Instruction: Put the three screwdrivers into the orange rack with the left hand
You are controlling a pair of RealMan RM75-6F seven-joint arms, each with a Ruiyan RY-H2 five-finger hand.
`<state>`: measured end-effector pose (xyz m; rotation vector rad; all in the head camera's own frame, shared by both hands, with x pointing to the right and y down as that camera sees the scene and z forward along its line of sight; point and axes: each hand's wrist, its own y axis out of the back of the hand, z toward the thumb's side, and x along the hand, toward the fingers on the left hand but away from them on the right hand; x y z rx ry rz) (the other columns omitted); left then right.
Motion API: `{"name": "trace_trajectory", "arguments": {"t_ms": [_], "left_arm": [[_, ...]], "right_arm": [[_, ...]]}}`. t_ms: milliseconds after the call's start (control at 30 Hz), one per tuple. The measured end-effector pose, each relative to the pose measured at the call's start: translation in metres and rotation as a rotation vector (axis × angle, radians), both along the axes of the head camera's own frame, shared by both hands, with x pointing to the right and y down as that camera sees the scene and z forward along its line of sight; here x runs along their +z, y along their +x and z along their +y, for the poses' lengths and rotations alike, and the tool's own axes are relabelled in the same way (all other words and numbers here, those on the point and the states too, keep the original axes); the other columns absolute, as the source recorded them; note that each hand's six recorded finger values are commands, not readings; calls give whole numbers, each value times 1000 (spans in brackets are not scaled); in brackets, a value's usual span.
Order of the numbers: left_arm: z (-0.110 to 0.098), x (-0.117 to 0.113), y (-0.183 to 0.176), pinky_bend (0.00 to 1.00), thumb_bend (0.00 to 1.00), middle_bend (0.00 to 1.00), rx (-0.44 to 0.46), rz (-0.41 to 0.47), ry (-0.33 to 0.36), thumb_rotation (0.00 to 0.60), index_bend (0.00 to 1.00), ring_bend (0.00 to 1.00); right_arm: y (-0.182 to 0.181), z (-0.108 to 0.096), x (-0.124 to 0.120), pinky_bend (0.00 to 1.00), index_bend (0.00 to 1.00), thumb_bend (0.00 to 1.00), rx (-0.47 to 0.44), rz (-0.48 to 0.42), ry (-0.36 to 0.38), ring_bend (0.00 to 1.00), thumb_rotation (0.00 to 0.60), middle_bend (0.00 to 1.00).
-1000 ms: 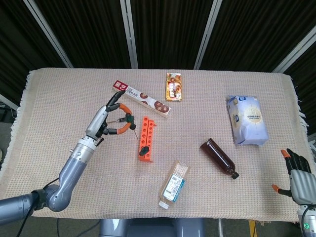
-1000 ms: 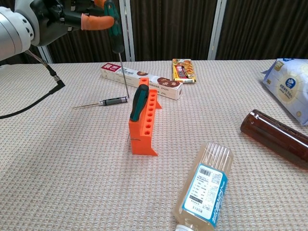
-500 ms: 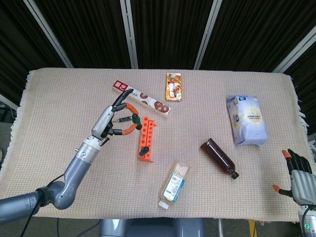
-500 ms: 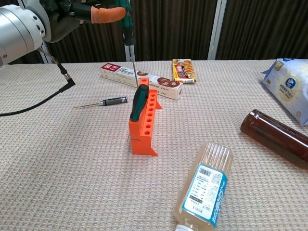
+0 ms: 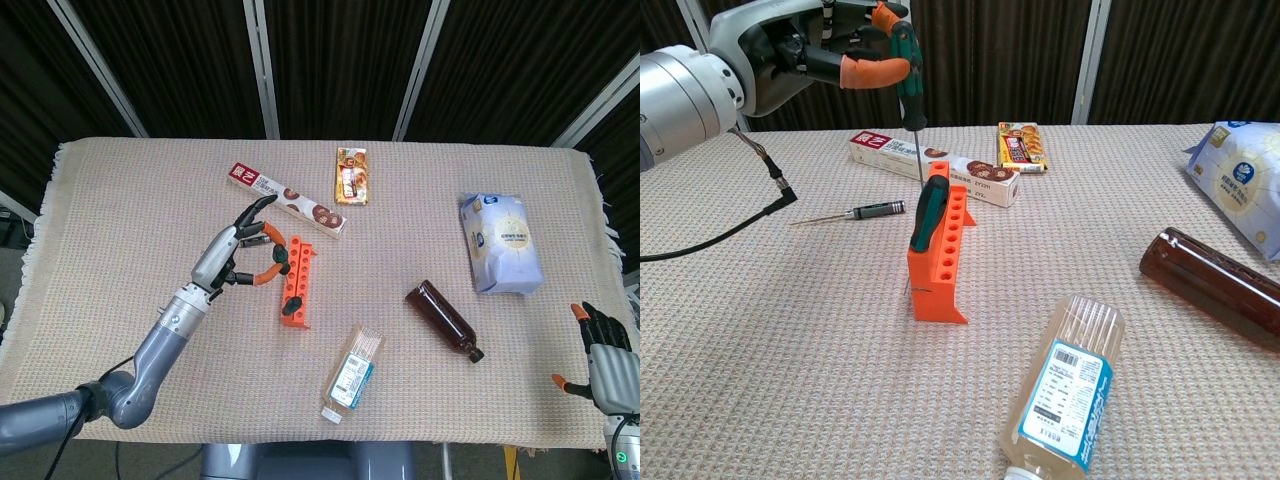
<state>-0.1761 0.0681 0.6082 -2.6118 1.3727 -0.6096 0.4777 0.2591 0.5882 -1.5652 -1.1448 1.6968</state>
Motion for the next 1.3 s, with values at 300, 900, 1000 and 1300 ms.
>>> {"name": "trace_trajectory", "arguments": {"t_ms": [300,900,1000,1300], "left_arm": [[-2,3,0,0,463,21,-1,-6,-1,600,596,0],[4,17,1,0,464,22,6,-24,-25,600,596,0],[7,21,1,0,465,25,6,-23,-30,600,596,0],[21,37,-5,0,470,27,2,-41,-43,600,597,0]], "right_arm": [[-1,-1,1,0,0,0,-1,2,-3,0,600,0],[-1,-1,1,0,0,0,3,6,-8,0,600,0],[-1,-1,2,0,0,0,4,7,-11,0,600,0],[-1,-2,3,0,0,0,4,8,-14,0,600,0]]}}
